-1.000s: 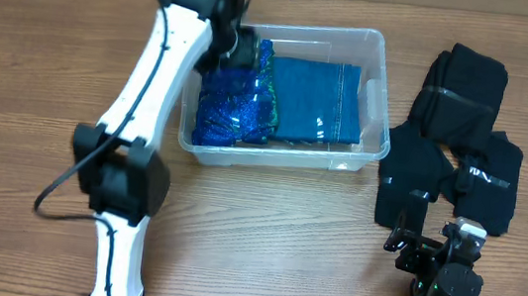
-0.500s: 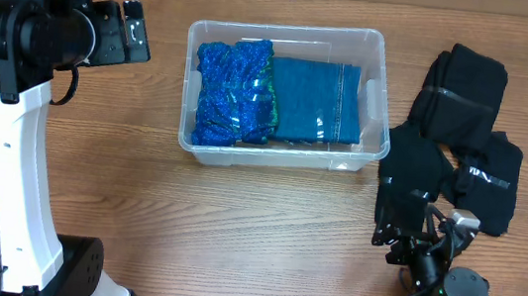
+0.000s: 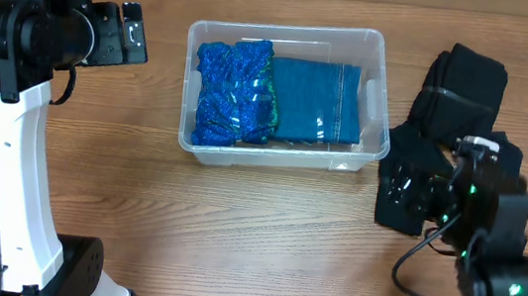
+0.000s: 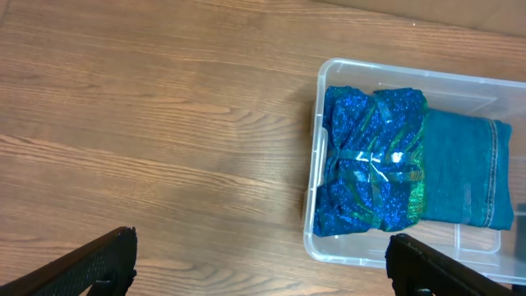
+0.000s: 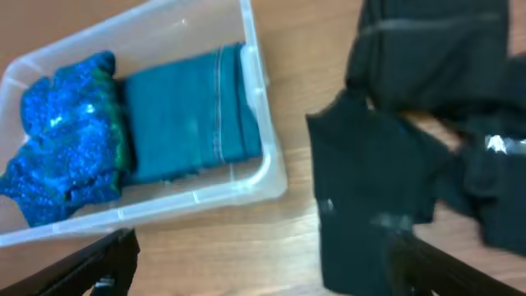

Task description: Pack container

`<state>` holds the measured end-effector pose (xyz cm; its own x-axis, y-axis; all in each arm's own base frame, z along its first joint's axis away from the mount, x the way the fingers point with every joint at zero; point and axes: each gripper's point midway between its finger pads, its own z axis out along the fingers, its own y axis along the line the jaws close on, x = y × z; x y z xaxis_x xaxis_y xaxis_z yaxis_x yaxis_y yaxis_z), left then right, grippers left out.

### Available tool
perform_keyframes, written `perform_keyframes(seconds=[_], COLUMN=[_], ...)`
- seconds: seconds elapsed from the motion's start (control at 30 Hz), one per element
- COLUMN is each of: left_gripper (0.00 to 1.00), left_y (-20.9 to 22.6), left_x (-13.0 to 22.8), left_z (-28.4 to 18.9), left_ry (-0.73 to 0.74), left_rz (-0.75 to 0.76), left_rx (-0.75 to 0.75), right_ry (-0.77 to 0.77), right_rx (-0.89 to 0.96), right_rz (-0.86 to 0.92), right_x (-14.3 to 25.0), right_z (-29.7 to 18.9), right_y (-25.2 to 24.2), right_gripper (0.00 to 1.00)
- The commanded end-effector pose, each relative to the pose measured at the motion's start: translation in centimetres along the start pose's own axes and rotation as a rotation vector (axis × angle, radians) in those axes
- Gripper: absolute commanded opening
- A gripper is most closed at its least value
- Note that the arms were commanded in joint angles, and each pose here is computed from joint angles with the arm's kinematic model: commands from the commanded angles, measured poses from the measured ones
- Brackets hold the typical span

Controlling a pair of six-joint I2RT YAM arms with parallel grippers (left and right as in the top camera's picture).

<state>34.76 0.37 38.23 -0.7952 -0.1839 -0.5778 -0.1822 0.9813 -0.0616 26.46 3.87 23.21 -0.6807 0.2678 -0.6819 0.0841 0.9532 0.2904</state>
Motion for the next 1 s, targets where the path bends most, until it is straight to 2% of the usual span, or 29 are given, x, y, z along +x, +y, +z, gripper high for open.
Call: perform_keyframes(seconds=[0.0,0.07,0.1,0.13,0.23,0.4,0.57,0.6,0.67,0.73,0.8,0.83,0.97], left_gripper=[1.00,1.00,1.00,1.00,1.00,1.00,1.00,1.00,1.00,1.00,1.00,1.00,1.00], left_y=[0.3,0.3,0.3,0.3,0.3,0.3,0.3,0.3,0.3,0.3,0.3,0.3,0.3], left_x=[0.0,0.0,0.0,0.0,0.0,0.0,0.0,0.0,0.0,0.0,0.0,0.0,0.0], left_z=[0.1,0.1,0.1,0.1,0.1,0.1,0.1,0.1,0.1,0.1,0.1,0.1,0.1], left_ry=[0.003,0.002,0.003,0.003,0.002,0.002,0.003,0.003,0.003,0.002,0.002,0.003,0.002], left_rz=[0.015,0.015,0.015,0.015,0.015,0.015,0.015,0.015,0.015,0.015,0.015,0.015,0.015], left_rx=[-0.014,-0.014,-0.014,-0.014,-0.014,-0.014,-0.014,-0.014,-0.014,-0.014,-0.014,-0.014,-0.014], right_ry=[-0.004,0.091,0.180,0.344,0.525,0.688,0.680,0.678,0.678,0.675,0.666,0.633,0.475], right_rx=[0.109,0.089,0.066,0.098,0.066,0.038,0.001,-0.002,-0.005,-0.009,-0.011,-0.017,-0.056], right_rz=[0.058,0.166,0.263,0.433,0.510,0.582,0.571,0.563,0.547,0.546,0.542,0.528,0.442], right_x=[-5.0,-4.6,-3.6,-0.9,2.7,7.5,9.4,9.8,10.1,9.6,8.3,6.3,0.6], right_z=[0.3,2.6,4.4,7.6,11.2,16.1,18.5,18.7,18.9,18.7,17.7,16.3,11.2], right_y=[-1.9,-3.8,-5.6,-9.8,-11.2,-12.2,-12.2,-12.0,-11.7,-11.5,-11.1,-10.5,-7.8], right_gripper=[1.00,1.00,1.00,1.00,1.00,1.00,0.97,0.83,0.48,0.27,0.19,0.17,0.15])
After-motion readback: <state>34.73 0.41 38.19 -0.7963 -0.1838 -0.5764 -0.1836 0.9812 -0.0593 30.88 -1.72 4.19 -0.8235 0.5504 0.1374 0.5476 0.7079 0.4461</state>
